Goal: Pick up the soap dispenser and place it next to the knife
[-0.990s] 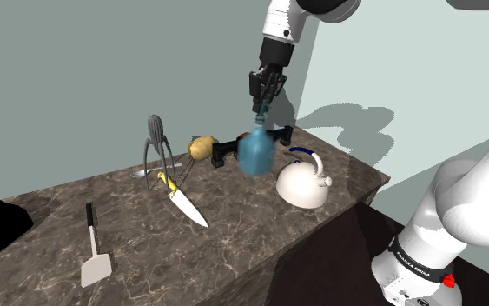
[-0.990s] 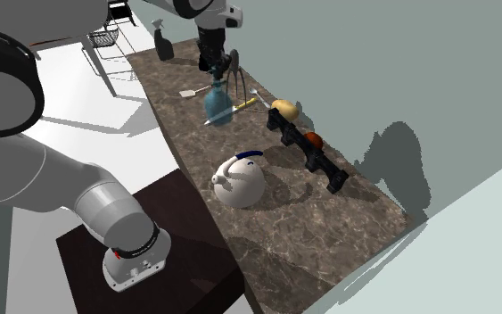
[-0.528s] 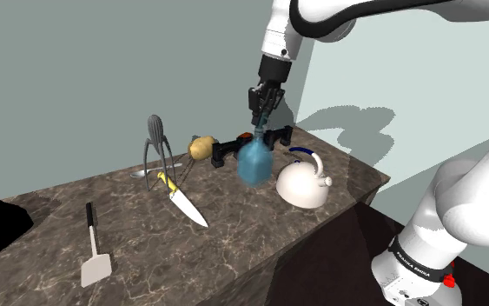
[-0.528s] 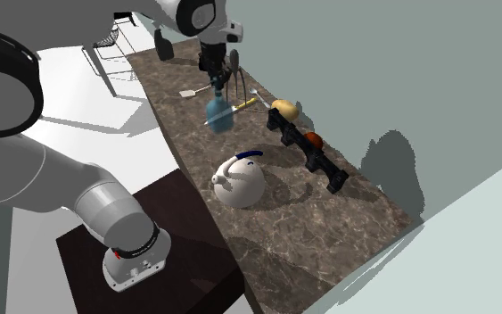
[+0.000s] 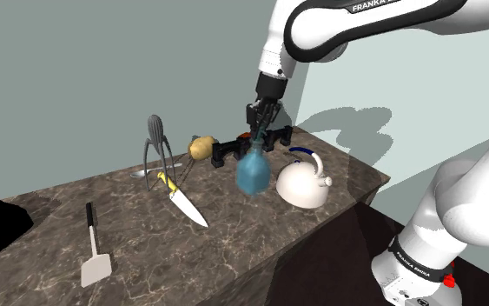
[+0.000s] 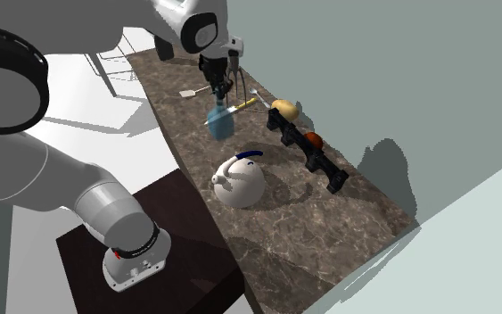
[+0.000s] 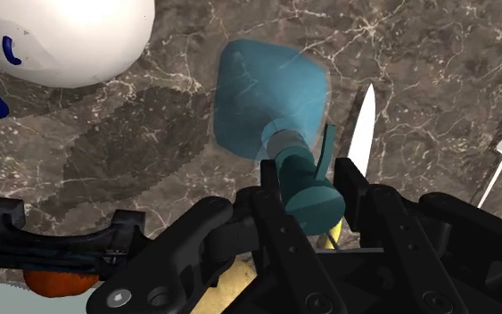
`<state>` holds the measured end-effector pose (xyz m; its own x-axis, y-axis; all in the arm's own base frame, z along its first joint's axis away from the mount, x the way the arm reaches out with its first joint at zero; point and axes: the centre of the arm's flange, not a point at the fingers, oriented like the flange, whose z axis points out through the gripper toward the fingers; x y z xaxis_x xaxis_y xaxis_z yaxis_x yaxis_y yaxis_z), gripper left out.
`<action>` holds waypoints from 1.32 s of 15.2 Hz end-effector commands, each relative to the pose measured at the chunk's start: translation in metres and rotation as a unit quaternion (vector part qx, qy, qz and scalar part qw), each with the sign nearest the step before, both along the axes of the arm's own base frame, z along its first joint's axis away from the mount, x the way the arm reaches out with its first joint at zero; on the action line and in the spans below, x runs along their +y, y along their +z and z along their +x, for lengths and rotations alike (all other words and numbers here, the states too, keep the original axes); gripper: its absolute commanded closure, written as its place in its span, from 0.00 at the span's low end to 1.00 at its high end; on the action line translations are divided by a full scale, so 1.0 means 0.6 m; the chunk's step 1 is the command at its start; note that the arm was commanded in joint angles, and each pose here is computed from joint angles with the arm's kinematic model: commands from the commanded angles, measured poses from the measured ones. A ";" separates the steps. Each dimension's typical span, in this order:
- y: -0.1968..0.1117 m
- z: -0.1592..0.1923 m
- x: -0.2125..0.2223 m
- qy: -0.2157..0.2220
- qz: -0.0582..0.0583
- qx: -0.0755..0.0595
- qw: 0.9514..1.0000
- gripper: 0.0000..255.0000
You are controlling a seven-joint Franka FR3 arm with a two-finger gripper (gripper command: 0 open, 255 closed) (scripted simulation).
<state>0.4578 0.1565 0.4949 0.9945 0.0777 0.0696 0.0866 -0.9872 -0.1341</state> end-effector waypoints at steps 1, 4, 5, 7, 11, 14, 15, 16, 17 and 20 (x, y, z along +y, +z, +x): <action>-0.018 -0.001 0.000 0.000 0.000 0.000 1.000 1.00; -0.044 -0.001 0.000 0.000 0.000 0.000 1.000 1.00; -0.053 -0.001 0.000 0.000 0.000 0.000 1.000 1.00; -0.070 -0.001 0.000 0.000 0.000 0.000 1.000 1.00; -0.102 -0.001 0.000 0.000 0.000 0.000 1.000 1.00; -0.102 -0.001 0.000 0.000 0.000 0.000 1.000 1.00; -0.102 -0.001 0.000 0.000 0.000 0.000 1.000 1.00; -0.102 -0.001 0.000 0.000 0.000 0.000 1.000 1.00; -0.102 -0.001 0.000 0.000 0.000 0.000 1.000 1.00; -0.102 -0.001 0.000 0.000 0.000 0.000 1.000 0.00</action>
<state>0.4574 0.1562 0.4339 0.9945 0.0778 0.0704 0.0867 -0.9871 -0.1343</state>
